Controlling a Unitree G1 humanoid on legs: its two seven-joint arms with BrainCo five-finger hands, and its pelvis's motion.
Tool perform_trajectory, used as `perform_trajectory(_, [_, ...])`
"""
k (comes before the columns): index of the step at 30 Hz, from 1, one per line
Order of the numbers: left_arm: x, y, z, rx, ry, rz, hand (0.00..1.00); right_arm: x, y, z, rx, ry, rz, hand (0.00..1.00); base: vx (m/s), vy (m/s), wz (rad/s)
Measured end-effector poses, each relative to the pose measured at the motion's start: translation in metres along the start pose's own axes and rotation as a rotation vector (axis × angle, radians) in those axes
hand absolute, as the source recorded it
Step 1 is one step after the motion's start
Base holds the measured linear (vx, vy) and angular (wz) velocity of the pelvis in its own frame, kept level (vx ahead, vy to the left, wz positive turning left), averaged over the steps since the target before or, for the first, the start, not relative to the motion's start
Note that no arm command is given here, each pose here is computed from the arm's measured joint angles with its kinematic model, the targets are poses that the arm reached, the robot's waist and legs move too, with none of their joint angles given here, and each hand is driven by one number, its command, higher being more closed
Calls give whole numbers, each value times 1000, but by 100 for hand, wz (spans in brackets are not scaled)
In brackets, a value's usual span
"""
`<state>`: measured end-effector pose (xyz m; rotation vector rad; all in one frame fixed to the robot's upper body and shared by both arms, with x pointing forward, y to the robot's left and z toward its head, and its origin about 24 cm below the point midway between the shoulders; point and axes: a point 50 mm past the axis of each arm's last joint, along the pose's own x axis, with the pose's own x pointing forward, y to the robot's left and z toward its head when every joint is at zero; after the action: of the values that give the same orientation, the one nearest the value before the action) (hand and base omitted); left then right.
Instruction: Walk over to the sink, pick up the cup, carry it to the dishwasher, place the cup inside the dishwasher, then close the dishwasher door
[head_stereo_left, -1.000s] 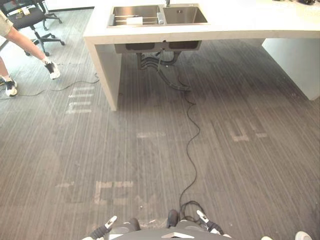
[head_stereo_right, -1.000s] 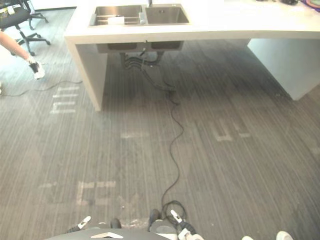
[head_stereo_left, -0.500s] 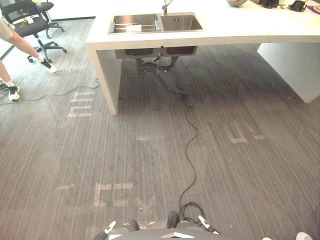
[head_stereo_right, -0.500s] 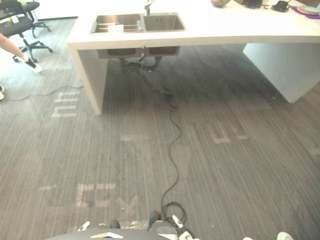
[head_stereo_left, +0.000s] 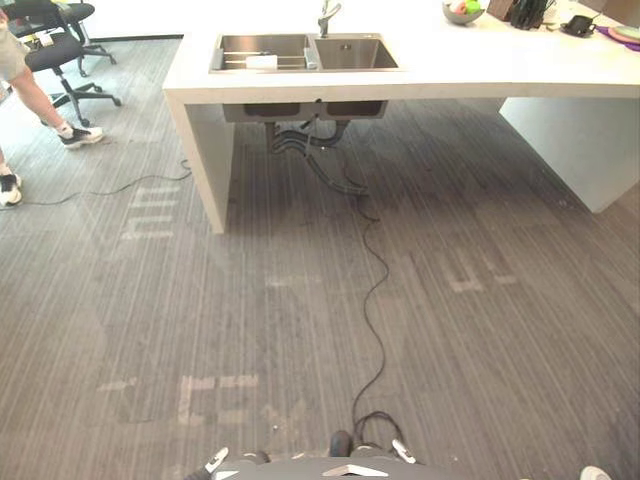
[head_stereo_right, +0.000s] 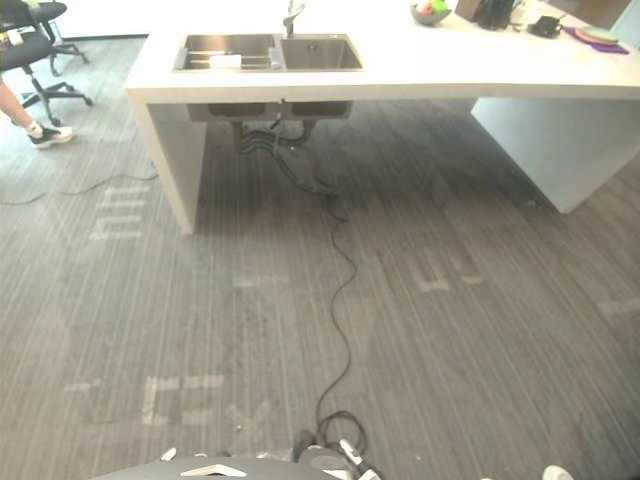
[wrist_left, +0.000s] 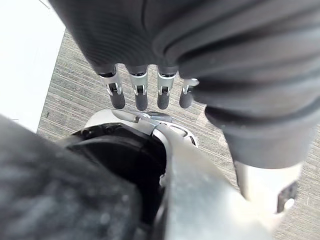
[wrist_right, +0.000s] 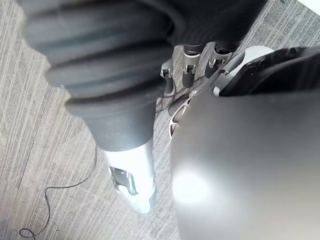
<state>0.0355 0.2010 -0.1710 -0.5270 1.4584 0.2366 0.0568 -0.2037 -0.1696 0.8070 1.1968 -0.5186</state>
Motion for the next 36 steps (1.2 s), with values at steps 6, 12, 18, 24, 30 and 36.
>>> perform_trajectory(6, [-1, 1, 4, 40, 7, 8, 0, 0, 2, 0, 91, -13, 21, 0, -1, 26, 6])
perform_trajectory(12, [-2, 4, 25, 227, -83, 80, 0, 1, 14, 9, 97, -47, 61, 0, 65, 31, 2])
perform_trajectory(18, [-11, -43, 82, 165, -434, -110, 0, 1, 6, -5, 87, 3, 21, 0, 224, -130, 24])
perform_trajectory(24, [-31, -108, 114, 187, -660, -333, 0, -6, -18, -22, 185, 30, -30, 0, 332, -248, 19])
perform_trajectory(30, [-42, -112, 110, 192, -763, -390, 0, -10, -27, -15, 188, 1, -40, 0, 389, -202, 13])
perform_trajectory(36, [-88, -145, 129, 237, -1032, -598, 0, -18, -34, 41, 122, -184, -63, 0, 496, -163, 22])
